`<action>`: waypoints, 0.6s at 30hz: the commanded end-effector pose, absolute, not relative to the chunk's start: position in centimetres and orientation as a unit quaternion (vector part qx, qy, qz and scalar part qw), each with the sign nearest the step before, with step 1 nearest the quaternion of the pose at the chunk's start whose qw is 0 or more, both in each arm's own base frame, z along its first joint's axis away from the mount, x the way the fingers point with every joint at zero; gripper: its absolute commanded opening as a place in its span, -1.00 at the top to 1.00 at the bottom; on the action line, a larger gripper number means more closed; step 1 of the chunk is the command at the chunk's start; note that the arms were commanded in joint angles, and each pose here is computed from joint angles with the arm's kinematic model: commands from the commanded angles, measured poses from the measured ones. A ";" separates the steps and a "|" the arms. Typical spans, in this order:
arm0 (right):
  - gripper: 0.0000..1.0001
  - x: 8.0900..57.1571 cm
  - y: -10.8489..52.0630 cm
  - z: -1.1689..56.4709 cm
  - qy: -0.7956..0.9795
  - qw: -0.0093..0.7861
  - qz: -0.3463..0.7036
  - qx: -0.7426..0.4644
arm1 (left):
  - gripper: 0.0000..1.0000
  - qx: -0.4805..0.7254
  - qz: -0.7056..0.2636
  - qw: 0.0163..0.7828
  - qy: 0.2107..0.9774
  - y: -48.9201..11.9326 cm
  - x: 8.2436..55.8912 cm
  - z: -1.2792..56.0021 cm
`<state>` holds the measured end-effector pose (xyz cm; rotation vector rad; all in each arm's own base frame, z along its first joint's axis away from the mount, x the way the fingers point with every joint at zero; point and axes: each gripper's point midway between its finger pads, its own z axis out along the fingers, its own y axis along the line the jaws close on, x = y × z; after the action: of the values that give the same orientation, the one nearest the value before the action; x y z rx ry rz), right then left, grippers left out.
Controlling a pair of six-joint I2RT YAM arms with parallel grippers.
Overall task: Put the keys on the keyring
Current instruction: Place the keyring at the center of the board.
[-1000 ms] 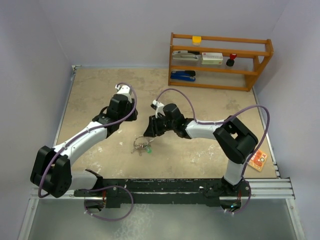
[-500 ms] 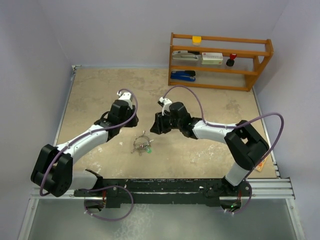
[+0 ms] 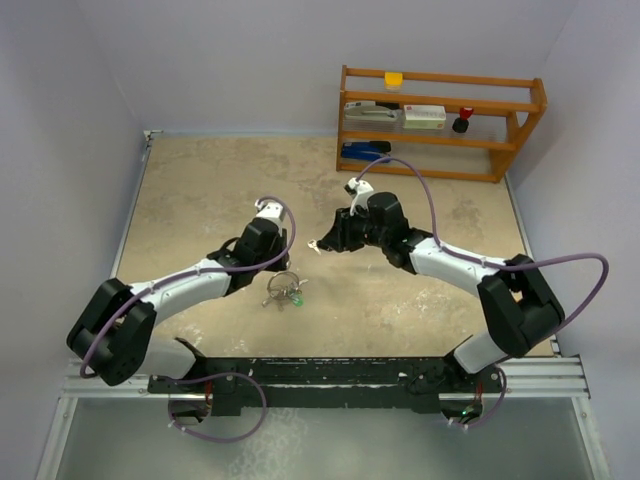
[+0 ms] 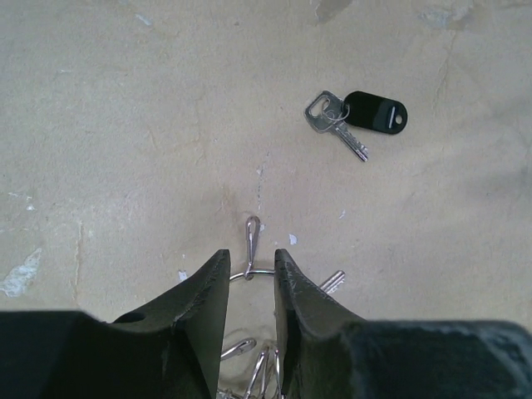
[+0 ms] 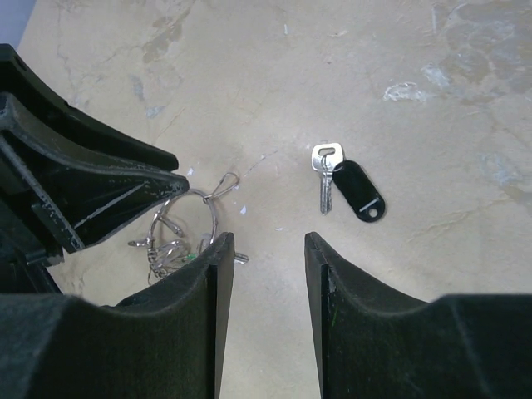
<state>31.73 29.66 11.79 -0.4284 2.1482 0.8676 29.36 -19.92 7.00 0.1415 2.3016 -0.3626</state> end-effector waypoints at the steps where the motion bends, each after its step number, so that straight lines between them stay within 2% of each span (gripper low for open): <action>1: 0.14 31.7 28.7 13.3 0.829 0.409 0.338 -0.176 | 0.50 0.035 -0.141 0.421 0.896 -20.0 30.5 7.4; 18: 0.12 31.8 27.2 13.3 0.828 0.417 0.335 -0.171 | 0.50 0.045 -0.142 0.400 0.905 -20.7 30.1 4.5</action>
<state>31.57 27.25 11.55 -0.4076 2.1446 0.8286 29.57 -19.96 4.07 0.1313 2.3269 -0.3228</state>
